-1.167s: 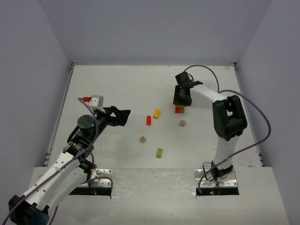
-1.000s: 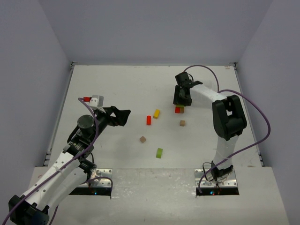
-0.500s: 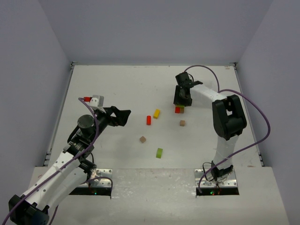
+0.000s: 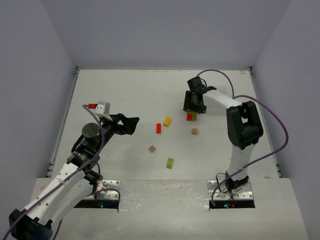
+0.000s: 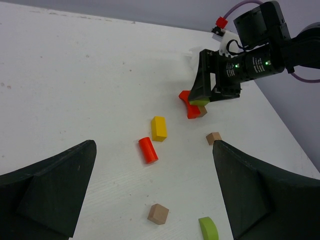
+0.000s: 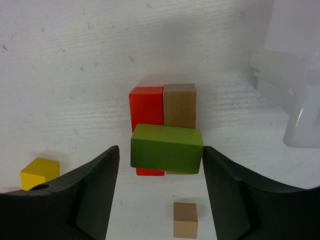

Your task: Build the wood block tower

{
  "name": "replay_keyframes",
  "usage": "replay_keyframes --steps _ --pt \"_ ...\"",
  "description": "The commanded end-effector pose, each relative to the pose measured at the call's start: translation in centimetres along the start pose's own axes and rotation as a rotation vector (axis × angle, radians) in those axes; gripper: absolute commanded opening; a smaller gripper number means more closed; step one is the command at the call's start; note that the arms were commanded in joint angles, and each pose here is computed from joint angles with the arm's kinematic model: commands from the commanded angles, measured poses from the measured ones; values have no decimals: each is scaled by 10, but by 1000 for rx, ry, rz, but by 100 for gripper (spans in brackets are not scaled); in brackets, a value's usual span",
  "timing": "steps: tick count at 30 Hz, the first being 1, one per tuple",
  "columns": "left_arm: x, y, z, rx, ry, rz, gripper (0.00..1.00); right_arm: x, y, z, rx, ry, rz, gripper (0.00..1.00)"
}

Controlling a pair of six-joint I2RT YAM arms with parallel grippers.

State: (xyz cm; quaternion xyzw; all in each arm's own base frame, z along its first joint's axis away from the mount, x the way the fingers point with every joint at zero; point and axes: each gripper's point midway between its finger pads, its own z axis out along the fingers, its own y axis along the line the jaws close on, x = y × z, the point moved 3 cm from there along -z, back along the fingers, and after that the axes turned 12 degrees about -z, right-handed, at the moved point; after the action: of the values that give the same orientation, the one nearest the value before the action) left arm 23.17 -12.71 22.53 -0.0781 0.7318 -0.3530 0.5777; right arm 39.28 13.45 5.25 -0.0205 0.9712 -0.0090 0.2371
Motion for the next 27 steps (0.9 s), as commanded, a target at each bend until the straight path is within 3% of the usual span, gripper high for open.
replay_keyframes --steps 1,20,24,27 --pt "-8 -4 -2 13 -31 -7 100 -19 5 -10 -35 -46 30 67" --pt "-6 -3 0 7 -23 -6 100 -25 4 -10 -27 -58 17 73" --pt "-5 0 1 -8 -22 -8 100 -28 3 -17 -31 -76 -8 78" --pt "-3 1 4 -16 -10 -12 100 -39 2 -36 -48 -128 -68 91"
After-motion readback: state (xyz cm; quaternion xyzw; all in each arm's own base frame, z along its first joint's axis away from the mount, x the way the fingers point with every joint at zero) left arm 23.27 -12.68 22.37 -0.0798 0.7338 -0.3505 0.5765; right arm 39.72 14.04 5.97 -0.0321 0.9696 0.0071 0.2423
